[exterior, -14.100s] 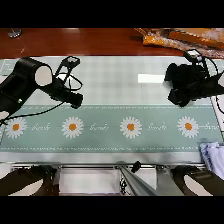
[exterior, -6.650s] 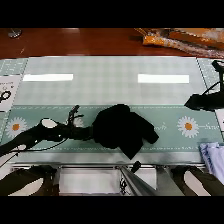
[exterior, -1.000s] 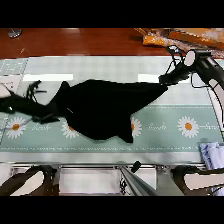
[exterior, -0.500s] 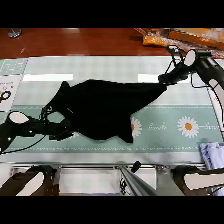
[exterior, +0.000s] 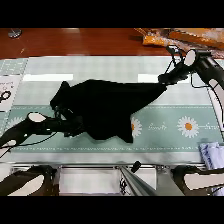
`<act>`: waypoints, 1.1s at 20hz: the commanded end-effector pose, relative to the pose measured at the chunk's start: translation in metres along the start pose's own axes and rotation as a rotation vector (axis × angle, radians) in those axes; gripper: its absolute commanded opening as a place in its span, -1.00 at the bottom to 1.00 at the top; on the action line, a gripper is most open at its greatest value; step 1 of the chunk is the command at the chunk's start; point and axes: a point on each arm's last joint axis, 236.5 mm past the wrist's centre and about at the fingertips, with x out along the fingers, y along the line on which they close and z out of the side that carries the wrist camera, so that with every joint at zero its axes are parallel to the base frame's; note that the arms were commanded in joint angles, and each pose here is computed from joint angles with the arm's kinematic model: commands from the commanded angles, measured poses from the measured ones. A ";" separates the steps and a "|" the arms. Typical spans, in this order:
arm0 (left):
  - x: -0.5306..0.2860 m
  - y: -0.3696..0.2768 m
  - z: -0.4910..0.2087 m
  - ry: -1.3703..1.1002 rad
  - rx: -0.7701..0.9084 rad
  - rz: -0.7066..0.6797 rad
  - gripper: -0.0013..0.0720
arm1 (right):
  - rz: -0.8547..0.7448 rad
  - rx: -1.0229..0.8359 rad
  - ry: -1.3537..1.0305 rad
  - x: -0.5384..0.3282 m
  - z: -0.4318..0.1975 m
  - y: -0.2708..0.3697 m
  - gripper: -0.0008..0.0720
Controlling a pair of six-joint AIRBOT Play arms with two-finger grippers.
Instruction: Fold the shirts.
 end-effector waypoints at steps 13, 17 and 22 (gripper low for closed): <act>-0.137 -0.162 0.053 -0.436 0.508 -0.213 -0.90 | -0.115 -0.045 -0.139 -0.064 0.019 -0.023 -0.89; -0.313 -0.217 0.039 -0.923 0.695 -0.222 -0.90 | -0.175 -0.036 -0.381 -0.162 0.040 -0.033 -0.89; -0.480 -0.251 -0.039 -1.439 0.822 -0.159 -0.90 | -0.232 0.032 -0.752 -0.327 0.032 -0.040 -0.89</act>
